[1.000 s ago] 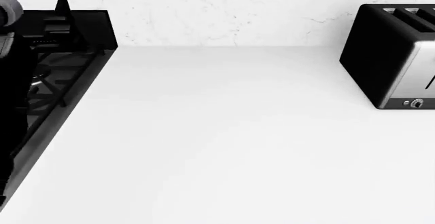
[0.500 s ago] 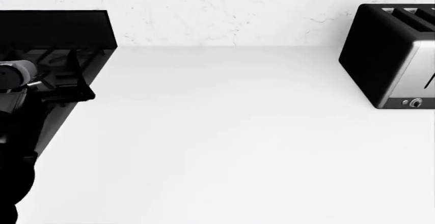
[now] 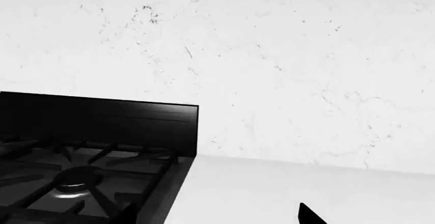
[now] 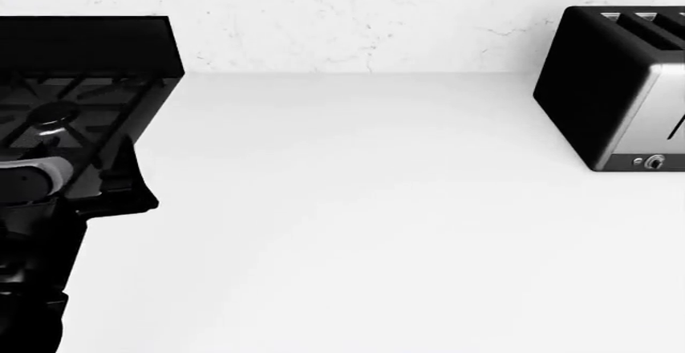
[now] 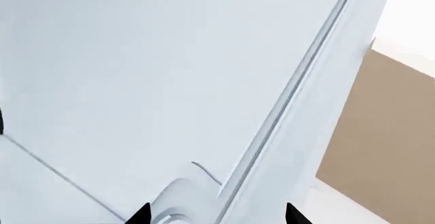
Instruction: Pick and place the shaker into the drawer. Then close the cabinet.
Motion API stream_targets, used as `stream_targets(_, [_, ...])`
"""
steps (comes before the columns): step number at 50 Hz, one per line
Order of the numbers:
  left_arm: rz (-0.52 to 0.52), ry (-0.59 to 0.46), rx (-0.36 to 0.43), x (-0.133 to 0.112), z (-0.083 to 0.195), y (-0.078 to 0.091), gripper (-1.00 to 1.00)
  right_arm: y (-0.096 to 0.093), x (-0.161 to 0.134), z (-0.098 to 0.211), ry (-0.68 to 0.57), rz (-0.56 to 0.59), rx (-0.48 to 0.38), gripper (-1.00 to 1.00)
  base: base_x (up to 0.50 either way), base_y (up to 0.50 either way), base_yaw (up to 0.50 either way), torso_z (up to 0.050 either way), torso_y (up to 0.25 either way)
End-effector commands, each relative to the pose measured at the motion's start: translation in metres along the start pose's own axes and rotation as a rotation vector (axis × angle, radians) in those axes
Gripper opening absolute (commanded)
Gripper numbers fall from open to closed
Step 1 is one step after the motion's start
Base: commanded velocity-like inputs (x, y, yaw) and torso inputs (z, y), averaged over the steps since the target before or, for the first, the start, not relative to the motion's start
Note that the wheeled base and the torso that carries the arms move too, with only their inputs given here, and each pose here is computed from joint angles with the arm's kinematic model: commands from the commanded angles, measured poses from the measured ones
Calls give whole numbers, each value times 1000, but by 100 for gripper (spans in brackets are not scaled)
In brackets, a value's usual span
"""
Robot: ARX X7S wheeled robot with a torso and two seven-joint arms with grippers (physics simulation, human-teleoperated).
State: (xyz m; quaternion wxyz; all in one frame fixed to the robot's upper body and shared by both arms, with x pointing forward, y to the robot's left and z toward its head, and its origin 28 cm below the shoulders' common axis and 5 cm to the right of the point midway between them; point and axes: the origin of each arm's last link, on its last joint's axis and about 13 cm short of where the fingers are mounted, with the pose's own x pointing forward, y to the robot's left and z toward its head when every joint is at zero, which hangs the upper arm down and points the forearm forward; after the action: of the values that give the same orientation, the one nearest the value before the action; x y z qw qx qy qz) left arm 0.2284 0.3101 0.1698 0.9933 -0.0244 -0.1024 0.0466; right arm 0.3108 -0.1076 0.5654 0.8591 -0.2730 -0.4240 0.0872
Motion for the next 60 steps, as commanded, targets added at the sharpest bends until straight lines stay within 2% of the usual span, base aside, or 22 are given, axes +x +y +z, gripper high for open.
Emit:
stream_targets(1, [1, 23, -8, -7, -5, 0, 100, 32, 19, -30, 91, 113, 17, 100, 0, 4, 6, 0, 0])
stream_targets(20, [4, 31, -16, -9, -8, 2, 100, 45, 24, -38, 92, 137, 43, 100, 4, 4, 5, 1, 0])
stream_targets(33, [0, 35, -20, -10, -10, 1, 100, 48, 23, -42, 103, 138, 47, 100, 5, 4, 6, 1, 0])
stream_targets(60, [-33, 43, -33, -18, -8, -4, 100, 48, 14, -66, 225, 87, 54, 100, 5, 3, 6, 0, 0])
